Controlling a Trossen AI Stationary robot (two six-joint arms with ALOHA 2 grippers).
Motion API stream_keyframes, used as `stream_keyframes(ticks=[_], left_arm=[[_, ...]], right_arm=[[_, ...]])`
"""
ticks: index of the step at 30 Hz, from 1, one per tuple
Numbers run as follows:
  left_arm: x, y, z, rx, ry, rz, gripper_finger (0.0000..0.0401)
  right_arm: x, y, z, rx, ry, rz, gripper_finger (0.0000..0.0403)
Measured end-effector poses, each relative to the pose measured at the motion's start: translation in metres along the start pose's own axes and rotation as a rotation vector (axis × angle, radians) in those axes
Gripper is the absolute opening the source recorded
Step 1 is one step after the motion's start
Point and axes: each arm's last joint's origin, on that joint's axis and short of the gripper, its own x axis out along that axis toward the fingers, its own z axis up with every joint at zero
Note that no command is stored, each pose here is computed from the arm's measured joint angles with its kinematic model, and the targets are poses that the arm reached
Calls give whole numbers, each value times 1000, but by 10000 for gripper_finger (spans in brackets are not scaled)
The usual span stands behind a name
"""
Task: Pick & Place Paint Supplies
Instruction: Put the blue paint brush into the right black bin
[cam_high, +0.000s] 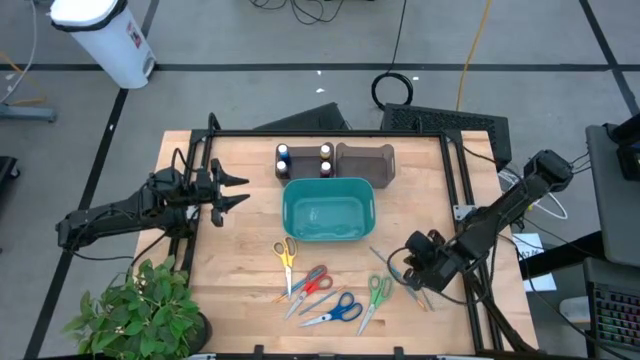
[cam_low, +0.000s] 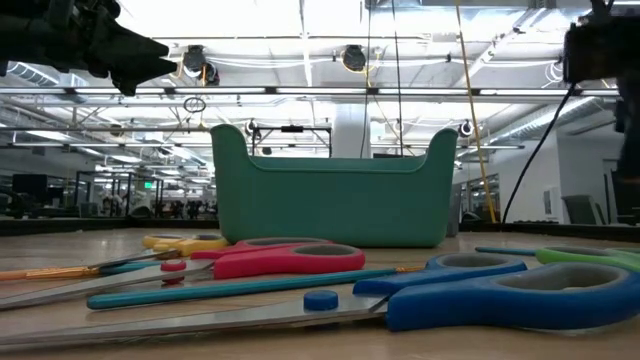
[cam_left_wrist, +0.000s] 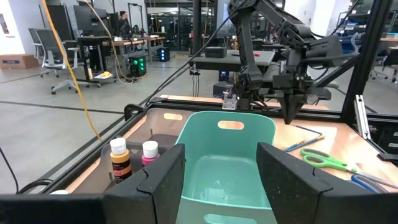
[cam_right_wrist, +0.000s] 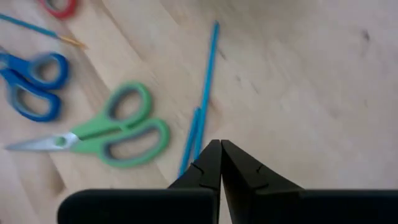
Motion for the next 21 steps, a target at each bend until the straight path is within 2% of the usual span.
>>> stream_keyframes(ticks=[21], left_arm=[[0, 0, 0, 0, 0, 0, 207]], right_arm=[[-41, 2, 26, -147, -405, 175, 0]])
